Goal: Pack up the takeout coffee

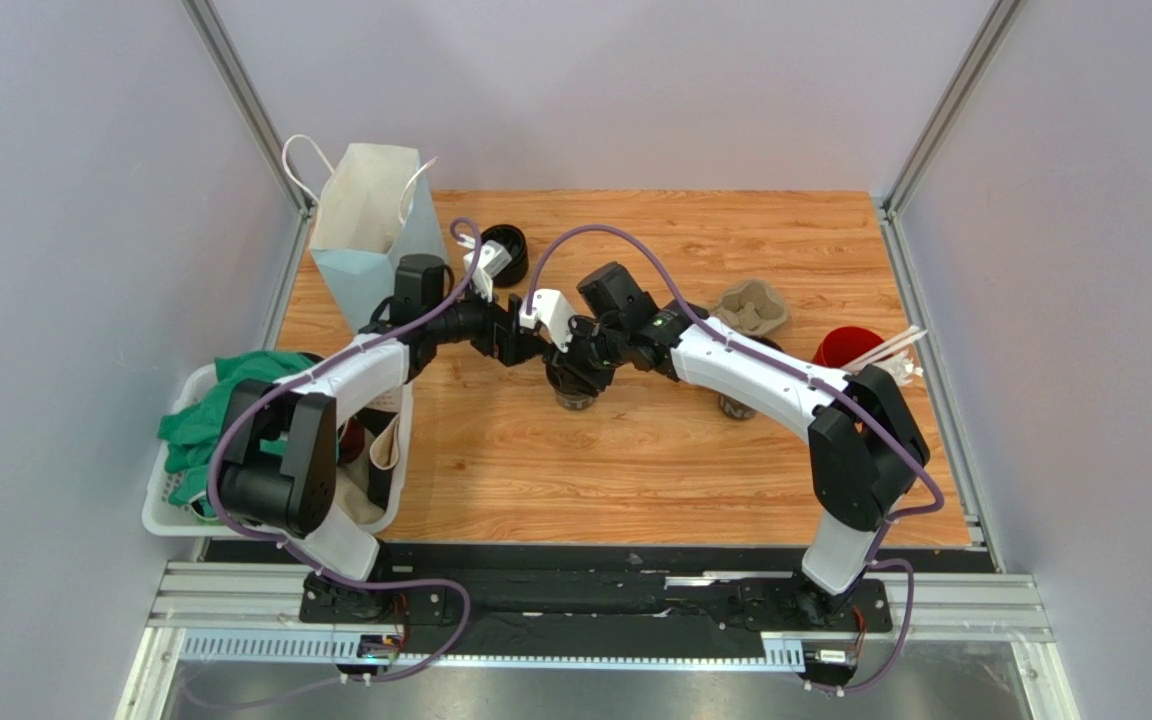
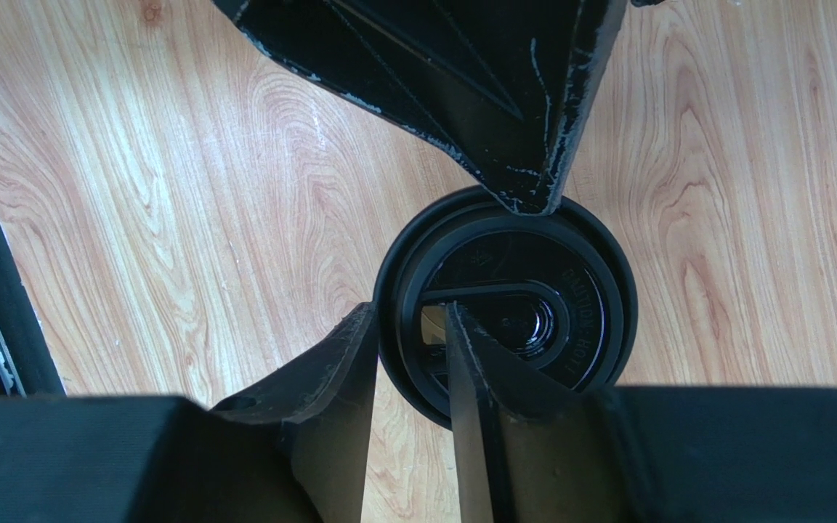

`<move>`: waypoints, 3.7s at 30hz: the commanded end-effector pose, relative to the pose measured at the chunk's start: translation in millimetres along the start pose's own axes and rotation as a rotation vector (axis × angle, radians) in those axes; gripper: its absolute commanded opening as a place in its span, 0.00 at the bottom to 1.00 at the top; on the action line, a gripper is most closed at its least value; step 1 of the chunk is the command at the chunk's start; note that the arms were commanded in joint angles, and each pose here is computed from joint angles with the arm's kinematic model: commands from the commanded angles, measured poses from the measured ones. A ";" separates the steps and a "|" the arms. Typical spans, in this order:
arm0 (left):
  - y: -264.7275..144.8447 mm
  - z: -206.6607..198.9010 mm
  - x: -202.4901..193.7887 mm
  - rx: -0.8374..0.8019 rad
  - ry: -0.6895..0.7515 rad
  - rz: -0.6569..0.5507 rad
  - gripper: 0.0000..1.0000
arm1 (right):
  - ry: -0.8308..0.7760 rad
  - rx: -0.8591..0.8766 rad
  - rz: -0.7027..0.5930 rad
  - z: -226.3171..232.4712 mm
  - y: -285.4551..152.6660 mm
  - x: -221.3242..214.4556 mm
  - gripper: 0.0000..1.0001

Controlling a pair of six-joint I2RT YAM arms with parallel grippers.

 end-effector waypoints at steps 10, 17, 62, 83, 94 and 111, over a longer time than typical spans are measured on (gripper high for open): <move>6.8 1.4 3.2 -0.052 0.016 -0.004 0.99 | -0.027 -0.055 -0.158 -0.3 -54.9 46.3 0.48; 6.7 -3.6 8.0 -0.081 0.012 -0.009 0.99 | -0.010 -0.078 -0.166 -4.2 -63.9 51.3 0.49; 51.0 -19.1 7.6 -0.170 -0.021 0.096 0.99 | 0.028 -0.182 -0.191 -28.7 -89.7 43.9 0.50; 68.1 -8.3 -27.0 -0.205 -0.098 0.169 0.86 | 0.322 0.006 -0.193 -63.1 -71.0 14.1 0.49; 66.9 -9.6 -36.0 -0.223 -0.083 0.178 0.79 | 0.586 0.279 -0.212 -81.5 -50.8 4.6 0.43; 67.6 -10.3 -34.5 -0.232 -0.069 0.159 0.79 | 0.753 0.353 -0.191 -109.6 -14.6 -13.6 0.38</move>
Point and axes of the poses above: each gripper's point midway between its finger pads, its own y axis out along the fingers, its own z axis along the line the jaws close on, x = y × z, the point moved 3 cm from there along -y, back along the fingers, and after that the axes turned 4 degrees about y, right-handed, at the moved point
